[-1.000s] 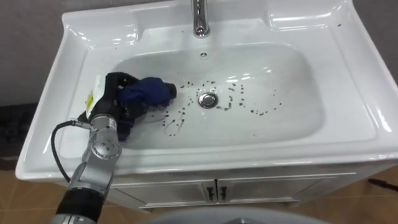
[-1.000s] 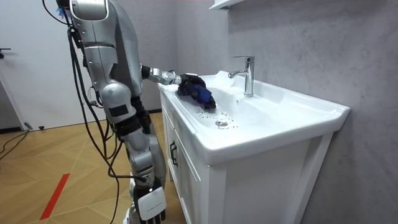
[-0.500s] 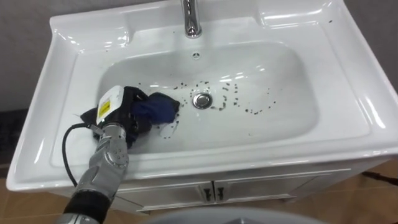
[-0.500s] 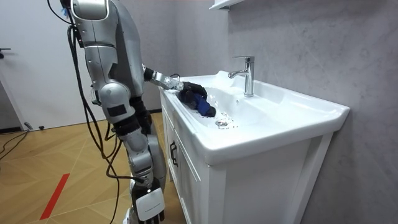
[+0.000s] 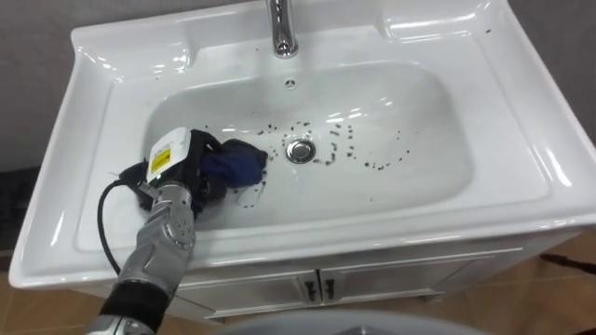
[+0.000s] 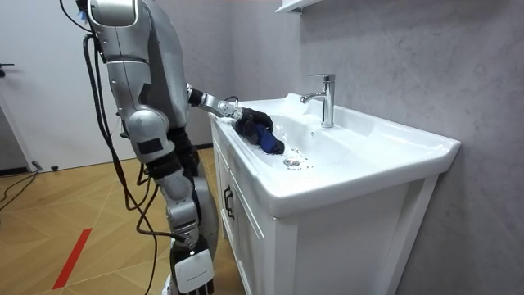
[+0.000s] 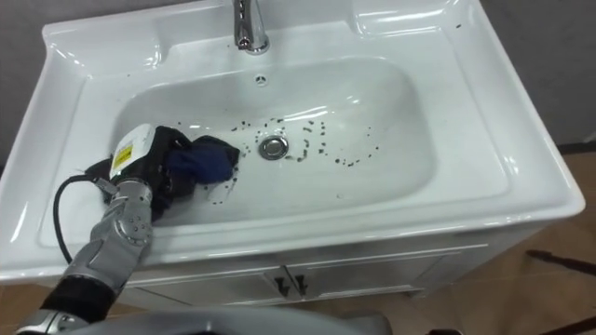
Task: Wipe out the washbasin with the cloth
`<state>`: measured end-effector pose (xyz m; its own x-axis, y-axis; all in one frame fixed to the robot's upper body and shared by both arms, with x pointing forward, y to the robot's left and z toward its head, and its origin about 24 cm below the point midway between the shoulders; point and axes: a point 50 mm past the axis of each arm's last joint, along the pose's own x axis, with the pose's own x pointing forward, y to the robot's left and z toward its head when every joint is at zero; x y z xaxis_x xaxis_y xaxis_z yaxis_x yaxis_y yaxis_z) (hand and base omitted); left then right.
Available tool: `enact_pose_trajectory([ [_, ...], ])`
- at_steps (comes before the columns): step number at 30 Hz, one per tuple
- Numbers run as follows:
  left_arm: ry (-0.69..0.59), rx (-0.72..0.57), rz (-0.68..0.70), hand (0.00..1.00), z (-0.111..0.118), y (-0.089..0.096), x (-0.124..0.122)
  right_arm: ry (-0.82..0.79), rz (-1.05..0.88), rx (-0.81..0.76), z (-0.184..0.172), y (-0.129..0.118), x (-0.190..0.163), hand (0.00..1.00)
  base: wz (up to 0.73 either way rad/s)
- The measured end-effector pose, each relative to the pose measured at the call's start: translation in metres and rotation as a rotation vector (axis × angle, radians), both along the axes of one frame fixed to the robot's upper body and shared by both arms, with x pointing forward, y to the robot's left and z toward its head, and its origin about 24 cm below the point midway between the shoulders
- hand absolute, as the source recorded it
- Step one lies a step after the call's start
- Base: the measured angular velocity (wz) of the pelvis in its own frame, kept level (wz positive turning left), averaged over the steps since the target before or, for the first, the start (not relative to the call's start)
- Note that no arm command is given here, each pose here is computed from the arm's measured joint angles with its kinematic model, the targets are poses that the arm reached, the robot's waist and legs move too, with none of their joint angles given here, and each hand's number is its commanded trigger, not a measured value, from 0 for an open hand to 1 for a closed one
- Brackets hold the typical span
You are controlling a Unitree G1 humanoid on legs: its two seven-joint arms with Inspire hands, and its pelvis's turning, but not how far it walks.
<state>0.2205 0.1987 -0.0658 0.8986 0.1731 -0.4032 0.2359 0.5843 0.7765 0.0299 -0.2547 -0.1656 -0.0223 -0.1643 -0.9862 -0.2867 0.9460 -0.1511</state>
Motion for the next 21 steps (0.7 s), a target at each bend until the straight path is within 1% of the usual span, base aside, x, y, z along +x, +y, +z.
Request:
enact_pose_trajectory([
  [2, 0.005, -0.028, 0.013, 1.00, -0.001, 0.000, 0.001, -0.005, -0.018, 0.005, 0.000, 0.000, 0.000, 0.00, 0.00],
  [6, 0.035, -0.212, 0.101, 1.00, -0.005, -0.001, 0.004, -0.010, -0.026, 0.000, 0.000, 0.000, 0.001, 0.00, -0.04],
  [10, 0.060, -0.369, 0.175, 1.00, -0.010, -0.004, 0.005, -0.016, -0.028, -0.017, 0.000, -0.001, 0.001, 0.00, 0.00],
  [12, 0.081, -0.524, 0.241, 1.00, -0.013, -0.007, 0.003, -0.017, -0.034, -0.034, 0.000, -0.001, 0.002, 0.00, -0.04],
  [13, 0.087, -0.556, 0.253, 1.00, -0.015, -0.009, 0.003, -0.016, -0.039, -0.037, 0.000, -0.001, 0.002, 0.00, -0.05],
  [15, 0.115, -0.660, 0.284, 1.00, -0.019, -0.014, 0.000, -0.013, -0.051, -0.045, 0.000, -0.001, 0.001, 0.00, -0.09],
  [18, 0.130, -0.734, 0.315, 1.00, -0.022, -0.014, -0.002, -0.015, -0.060, -0.049, 0.000, -0.001, 0.000, 0.00, -0.11],
  [21, 0.140, -0.773, 0.337, 1.00, -0.024, -0.012, -0.004, -0.016, -0.060, -0.051, 0.000, -0.001, 0.000, 0.00, -0.10],
])
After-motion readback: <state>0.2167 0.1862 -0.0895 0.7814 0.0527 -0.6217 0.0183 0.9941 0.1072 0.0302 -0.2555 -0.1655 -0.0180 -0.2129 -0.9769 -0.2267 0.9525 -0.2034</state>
